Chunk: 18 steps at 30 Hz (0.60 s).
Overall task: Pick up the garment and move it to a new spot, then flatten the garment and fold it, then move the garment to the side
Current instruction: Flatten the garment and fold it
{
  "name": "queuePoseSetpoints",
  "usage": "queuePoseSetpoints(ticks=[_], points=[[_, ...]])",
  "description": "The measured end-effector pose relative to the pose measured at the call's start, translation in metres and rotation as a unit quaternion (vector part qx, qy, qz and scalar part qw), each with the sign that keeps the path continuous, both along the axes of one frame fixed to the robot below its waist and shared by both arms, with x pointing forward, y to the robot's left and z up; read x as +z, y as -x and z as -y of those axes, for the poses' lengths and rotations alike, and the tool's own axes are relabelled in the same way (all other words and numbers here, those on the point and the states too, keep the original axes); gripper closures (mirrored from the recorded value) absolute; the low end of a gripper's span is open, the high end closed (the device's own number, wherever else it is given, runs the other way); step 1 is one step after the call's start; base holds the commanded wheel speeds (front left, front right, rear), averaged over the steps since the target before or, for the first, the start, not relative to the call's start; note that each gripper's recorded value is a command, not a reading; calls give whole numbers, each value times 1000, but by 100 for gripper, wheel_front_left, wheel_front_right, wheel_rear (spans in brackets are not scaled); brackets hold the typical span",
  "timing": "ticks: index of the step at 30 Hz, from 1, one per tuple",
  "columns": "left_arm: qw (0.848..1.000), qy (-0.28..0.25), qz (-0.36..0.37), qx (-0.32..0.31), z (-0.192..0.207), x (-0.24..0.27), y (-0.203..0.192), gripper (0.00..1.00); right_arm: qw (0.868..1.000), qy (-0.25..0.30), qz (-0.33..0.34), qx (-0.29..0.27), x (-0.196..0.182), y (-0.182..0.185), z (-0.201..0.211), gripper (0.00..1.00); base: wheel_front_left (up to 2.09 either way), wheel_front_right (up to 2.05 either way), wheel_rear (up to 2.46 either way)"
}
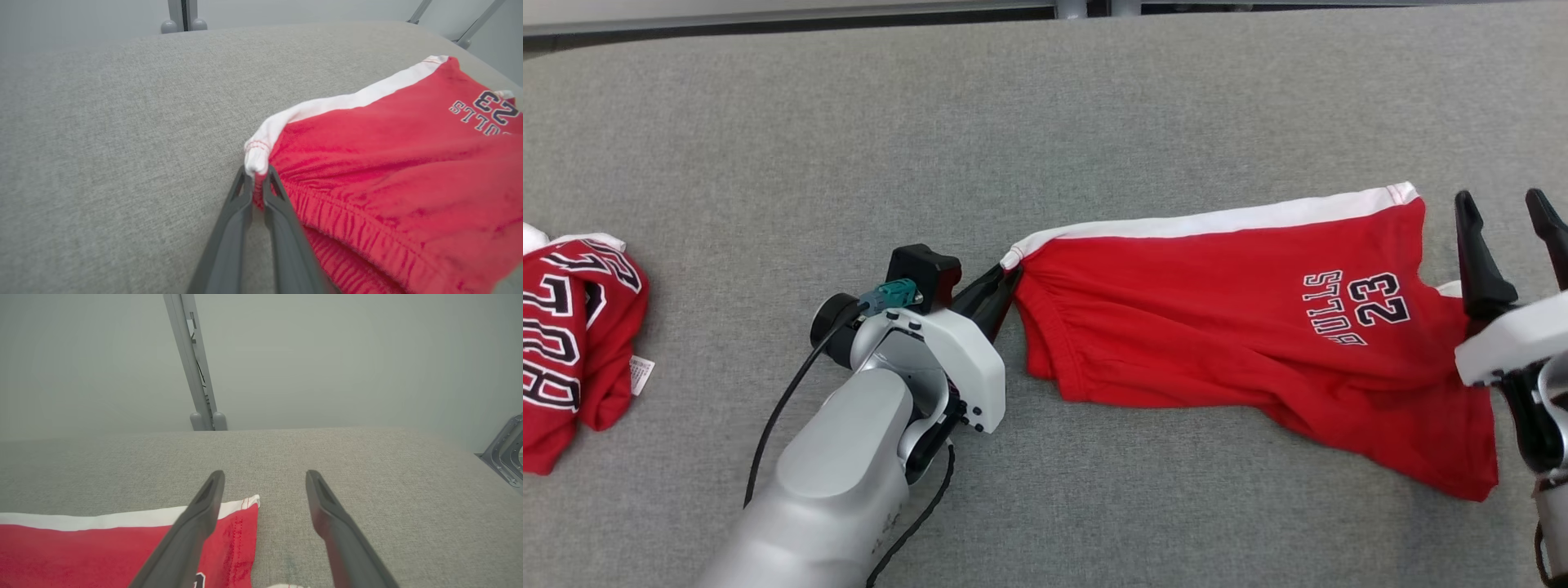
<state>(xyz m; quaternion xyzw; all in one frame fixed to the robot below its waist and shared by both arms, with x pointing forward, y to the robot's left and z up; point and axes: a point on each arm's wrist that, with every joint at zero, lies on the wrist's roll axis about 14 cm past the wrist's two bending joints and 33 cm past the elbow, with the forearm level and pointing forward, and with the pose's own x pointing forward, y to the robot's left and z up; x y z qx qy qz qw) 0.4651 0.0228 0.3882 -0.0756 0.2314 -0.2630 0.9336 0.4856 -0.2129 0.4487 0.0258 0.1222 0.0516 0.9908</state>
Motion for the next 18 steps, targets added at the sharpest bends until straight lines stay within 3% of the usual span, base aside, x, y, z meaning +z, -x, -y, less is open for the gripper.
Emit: queuePoseSetpoints(ticks=[6,13,14,15,16,17,18], points=[[1000,0,3,12,-10,-7,-6,100,994,19,-101,34,-46,-31,-12,0,0,0,0],[1000,4,6,22,-18,-10,-10,100,979,20,-197,57,-90,-41,-30,0,0,0,0],[1000,3,6,22,-18,-11,-10,100,978,19,-199,58,-90,-44,-30,17,0,0,0],[1000,5,8,22,-18,-11,-10,100,977,16,-203,59,-91,-45,-32,51,0,0,0],[1000,5,8,22,-18,-11,-10,100,977,16,-205,60,-92,-45,-32,68,0,0,0],[1000,7,11,22,-18,-10,-10,100,977,12,-202,60,-91,-47,-33,100,0,0,0],[1000,8,16,23,-18,-9,-10,100,977,9,-203,60,-91,-47,-33,100,0,0,0]])
